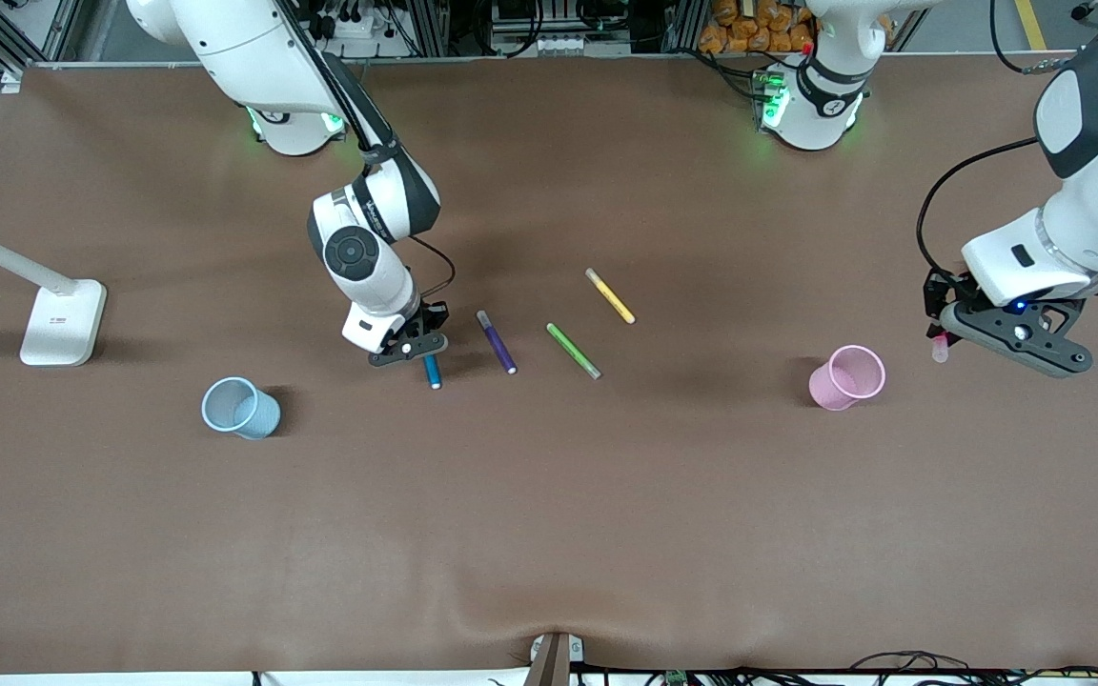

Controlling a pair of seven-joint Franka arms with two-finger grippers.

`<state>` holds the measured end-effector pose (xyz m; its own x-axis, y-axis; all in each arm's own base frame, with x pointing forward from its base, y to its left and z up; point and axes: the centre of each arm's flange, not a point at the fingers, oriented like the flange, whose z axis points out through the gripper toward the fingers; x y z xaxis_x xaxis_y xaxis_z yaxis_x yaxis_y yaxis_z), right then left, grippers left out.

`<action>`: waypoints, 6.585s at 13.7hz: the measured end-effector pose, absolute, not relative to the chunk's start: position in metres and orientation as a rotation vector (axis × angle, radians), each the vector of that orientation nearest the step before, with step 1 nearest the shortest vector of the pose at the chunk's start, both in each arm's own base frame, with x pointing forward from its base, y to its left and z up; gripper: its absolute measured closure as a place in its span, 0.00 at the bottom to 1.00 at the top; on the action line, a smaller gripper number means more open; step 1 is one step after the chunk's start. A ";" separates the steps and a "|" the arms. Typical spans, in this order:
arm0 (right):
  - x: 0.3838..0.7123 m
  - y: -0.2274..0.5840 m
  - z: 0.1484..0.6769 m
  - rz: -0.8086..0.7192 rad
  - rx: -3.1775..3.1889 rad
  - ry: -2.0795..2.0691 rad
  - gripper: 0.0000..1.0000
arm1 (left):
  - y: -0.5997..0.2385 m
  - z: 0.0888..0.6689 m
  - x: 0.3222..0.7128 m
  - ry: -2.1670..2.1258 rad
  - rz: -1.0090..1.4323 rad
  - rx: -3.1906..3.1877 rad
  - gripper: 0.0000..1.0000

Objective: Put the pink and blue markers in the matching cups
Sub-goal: 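Lift the pink marker with the left gripper while the right lifts blue, then carry the pink marker over the pink cup while the right carries blue, then open the left gripper into the pink cup while the right releases blue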

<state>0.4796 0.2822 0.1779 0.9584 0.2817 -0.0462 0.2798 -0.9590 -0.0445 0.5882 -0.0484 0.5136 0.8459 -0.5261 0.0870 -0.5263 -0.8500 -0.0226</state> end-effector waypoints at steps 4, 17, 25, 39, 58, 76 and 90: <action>0.492 0.271 0.187 0.040 -3.074 -0.390 0.83 | -0.014 0.479 0.583 -0.956 0.236 2.908 0.83; 0.578 0.149 0.382 0.514 -3.033 -0.079 0.83 | -0.001 0.400 0.576 -1.055 0.319 2.734 0.83; 0.585 0.095 0.423 0.676 -3.115 -0.028 0.83 | -0.004 0.392 0.578 -1.187 0.350 2.653 0.83; 0.615 0.045 0.346 1.153 -3.046 0.102 0.83 | -0.002 0.342 0.586 -1.487 0.479 2.345 0.83; 0.649 0.036 0.305 1.244 -3.041 0.131 0.83 | 0.010 0.286 0.585 -1.532 0.493 2.222 0.77; 0.665 0.022 0.265 1.189 -3.058 0.159 0.83 | 0.006 0.326 0.596 -1.089 0.370 2.345 0.00; 0.685 0.023 0.252 0.982 -3.123 0.151 0.83 | -0.038 0.428 0.623 -0.792 -0.012 2.603 0.00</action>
<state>0.6853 0.0232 0.2522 0.8171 -0.1278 -0.5622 -0.0469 -0.9866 0.1560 0.6226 -0.0381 0.4280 0.8378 -0.5347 0.1105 -0.5310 -0.7507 0.3931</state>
